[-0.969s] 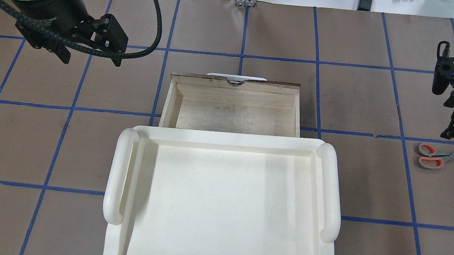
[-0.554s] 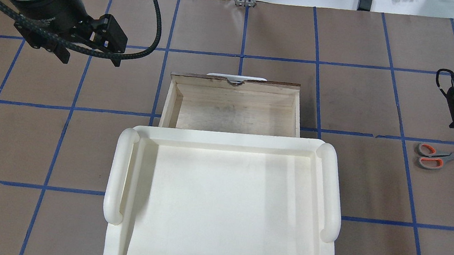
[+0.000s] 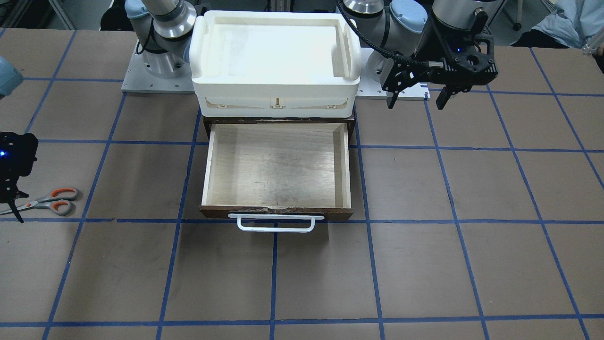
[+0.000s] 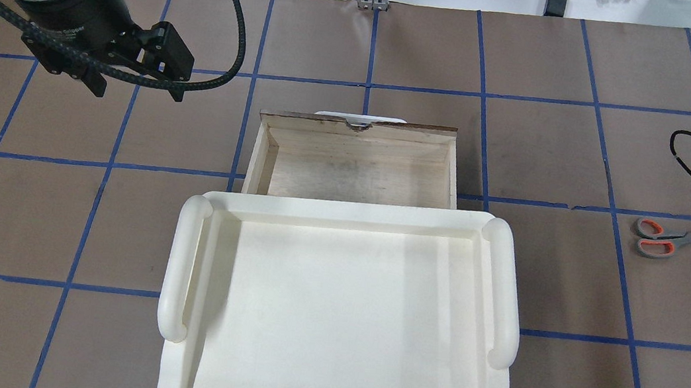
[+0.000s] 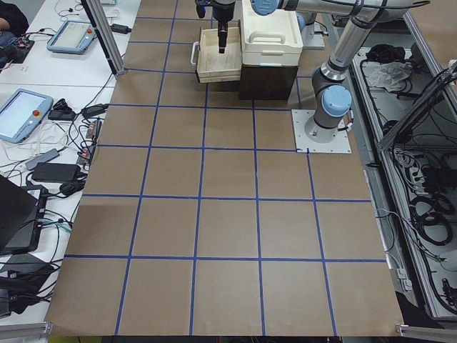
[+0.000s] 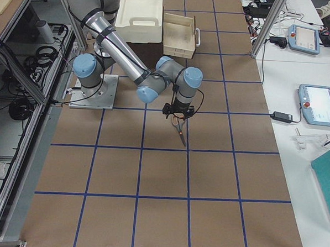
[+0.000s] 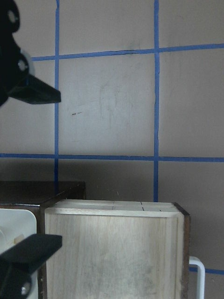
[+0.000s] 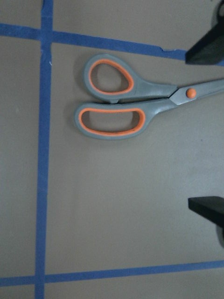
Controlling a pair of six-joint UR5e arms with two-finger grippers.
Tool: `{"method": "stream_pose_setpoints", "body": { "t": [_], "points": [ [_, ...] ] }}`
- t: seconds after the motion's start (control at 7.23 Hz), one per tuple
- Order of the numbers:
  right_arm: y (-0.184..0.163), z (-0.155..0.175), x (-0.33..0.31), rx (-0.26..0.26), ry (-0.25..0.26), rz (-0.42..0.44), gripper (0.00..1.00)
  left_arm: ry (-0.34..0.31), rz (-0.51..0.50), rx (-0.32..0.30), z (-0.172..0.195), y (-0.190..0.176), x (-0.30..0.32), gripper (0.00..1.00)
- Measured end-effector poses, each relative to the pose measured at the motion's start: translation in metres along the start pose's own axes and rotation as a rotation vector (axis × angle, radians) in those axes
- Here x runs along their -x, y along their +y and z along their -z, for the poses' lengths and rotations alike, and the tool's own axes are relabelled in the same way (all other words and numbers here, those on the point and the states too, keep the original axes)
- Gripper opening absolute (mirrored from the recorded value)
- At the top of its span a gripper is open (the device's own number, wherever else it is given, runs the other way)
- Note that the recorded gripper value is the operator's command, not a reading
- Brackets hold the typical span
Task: Put scissors in drawer and close it
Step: 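Lower the right gripper over the scissors handles and align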
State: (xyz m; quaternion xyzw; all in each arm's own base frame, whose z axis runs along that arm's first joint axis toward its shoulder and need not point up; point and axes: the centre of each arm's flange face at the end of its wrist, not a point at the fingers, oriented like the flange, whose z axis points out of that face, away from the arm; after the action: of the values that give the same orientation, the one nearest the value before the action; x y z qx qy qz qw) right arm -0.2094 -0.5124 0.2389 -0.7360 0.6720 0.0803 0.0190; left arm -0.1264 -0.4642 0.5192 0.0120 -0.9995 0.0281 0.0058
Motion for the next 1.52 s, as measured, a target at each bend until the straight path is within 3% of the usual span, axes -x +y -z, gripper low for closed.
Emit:
{"method": "stream_pose_setpoints", "body": {
  "t": [0.28,0.55,1.11,1.52],
  "points": [
    [0.004,-0.017,-0.007,0.014,0.008,0.141,1.00,0.000,0.000,0.001,-0.001,0.000,0.000,1.00],
    [0.013,-0.039,0.000,-0.029,0.008,0.191,1.00,-0.002,0.000,0.001,-0.001,0.000,0.000,1.00],
    [0.022,-0.048,-0.002,-0.065,0.098,0.103,1.00,-0.005,-0.001,0.004,-0.001,0.001,0.000,1.00],
    [0.022,-0.048,-0.005,-0.072,0.132,0.087,1.00,-0.005,-0.001,0.005,-0.001,0.001,0.000,1.00]
  ]
}}
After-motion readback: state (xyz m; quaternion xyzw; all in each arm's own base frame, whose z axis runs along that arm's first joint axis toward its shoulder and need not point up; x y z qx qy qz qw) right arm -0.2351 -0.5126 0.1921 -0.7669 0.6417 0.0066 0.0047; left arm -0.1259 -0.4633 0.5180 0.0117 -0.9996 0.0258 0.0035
